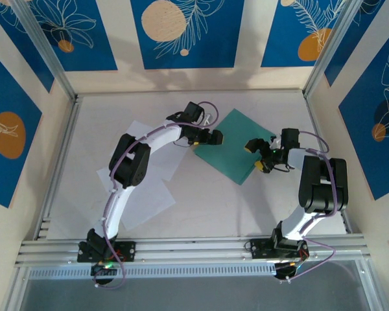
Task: Put the files into the folder
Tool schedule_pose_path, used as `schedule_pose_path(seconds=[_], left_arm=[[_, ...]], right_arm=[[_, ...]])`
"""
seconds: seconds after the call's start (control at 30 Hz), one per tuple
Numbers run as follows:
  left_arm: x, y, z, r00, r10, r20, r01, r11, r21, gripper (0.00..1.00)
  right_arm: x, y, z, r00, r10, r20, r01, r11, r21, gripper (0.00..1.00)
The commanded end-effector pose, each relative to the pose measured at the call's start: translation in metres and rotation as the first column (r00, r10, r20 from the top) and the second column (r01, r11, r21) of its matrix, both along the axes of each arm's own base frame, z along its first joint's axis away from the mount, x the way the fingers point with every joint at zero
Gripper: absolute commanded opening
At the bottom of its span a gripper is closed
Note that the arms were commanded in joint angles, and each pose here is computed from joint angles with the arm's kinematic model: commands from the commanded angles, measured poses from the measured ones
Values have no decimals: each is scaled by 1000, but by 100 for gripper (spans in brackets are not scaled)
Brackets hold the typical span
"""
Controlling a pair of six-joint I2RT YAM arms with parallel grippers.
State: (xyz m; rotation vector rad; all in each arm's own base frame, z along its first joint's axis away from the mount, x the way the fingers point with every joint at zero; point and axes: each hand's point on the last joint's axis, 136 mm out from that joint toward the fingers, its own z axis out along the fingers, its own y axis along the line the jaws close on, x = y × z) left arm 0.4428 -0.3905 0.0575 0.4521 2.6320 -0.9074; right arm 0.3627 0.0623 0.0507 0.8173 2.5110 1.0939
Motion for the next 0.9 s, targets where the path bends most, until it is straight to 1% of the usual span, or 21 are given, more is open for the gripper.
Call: schedule_pose_path(seconds=[0.0,0.03,0.3,0.43,0.5,0.57,0.63,0.67,0.7,0.77,0.83,0.87], left_arm=[[-3,-6,3,999,-14,-32,14,1000,-25,100],[-4,-6,3,999,-17,-33,16,1000,-26,100],[-10,-10,4,998,-30,-63,27,998,-51,100],[-17,-14,10,996,-44,-72,39,997,-65,100],[-20,-16,16,996,-48,-76,42,996,-77,100],[-24,-17,21,995,-51,-87,43,994,-99,100],[-28,-18,27,994,-49,-97,37,992,-120,100],[-29,-18,30,994,-49,-101,36,991,-131,100],[-31,-18,32,993,-48,-106,32,989,-142,100],[-35,-20,37,992,-50,-115,30,985,-167,100],[-39,-21,40,990,-50,-128,25,982,-187,100],[-40,-20,41,990,-48,-134,21,981,-192,100]], right_arm=[[4,12,8,998,42,44,-43,998,39,89],[5,14,11,997,51,61,-54,997,50,87],[13,28,52,974,97,206,-121,987,108,86],[14,28,72,967,99,233,-118,991,70,85],[14,26,81,965,99,242,-115,992,51,82],[13,26,90,960,103,258,-118,992,43,74],[12,24,97,960,100,262,-113,993,32,72],[12,24,99,959,101,265,-112,993,29,68],[11,25,102,956,107,272,-119,992,29,61],[10,25,103,956,112,270,-124,992,27,55],[10,24,101,961,110,253,-119,993,21,44],[10,24,101,962,111,248,-119,993,17,36]])
